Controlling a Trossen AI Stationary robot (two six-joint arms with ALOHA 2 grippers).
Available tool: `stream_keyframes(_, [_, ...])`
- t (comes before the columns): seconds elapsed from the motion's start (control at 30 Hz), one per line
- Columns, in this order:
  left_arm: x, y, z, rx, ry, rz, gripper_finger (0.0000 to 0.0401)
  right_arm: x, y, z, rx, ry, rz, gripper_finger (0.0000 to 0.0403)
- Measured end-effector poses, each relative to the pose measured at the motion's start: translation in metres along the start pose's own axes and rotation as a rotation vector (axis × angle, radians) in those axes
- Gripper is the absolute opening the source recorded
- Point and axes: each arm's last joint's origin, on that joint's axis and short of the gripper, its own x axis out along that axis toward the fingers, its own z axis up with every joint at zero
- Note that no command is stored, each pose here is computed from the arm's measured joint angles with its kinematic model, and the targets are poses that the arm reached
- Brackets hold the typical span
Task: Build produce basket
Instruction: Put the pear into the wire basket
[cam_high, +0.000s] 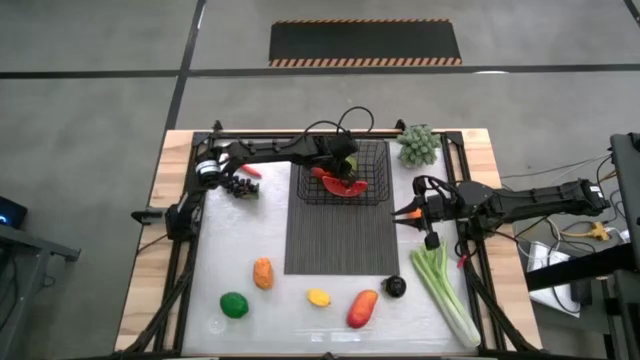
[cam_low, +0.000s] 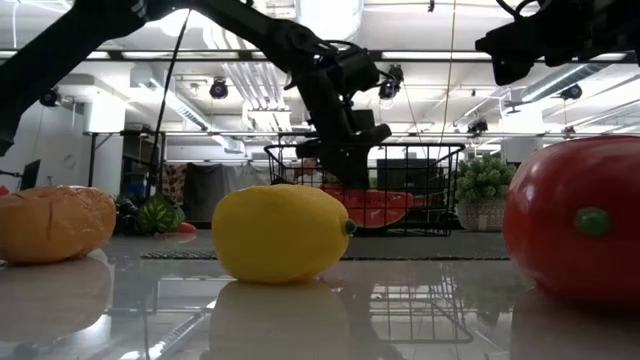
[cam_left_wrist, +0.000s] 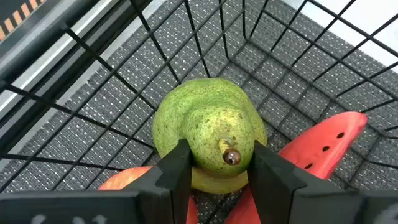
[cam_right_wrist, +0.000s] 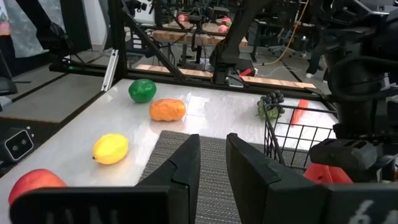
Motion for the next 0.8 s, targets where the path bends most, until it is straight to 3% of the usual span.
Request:
stream_keyframes(0.6, [-0.001,0.000,0.002,0.000,-0.015,0.009,0.0184,0.000,0.000,0.000,0.008,0.001,0.000,0.0066])
stream_keyframes(0.8, [-0.023,0.003,0.009,0.021,-0.039,0.000,0.0185,0.000,0.000,0.000,0.008,0.001,0.000,0.0066])
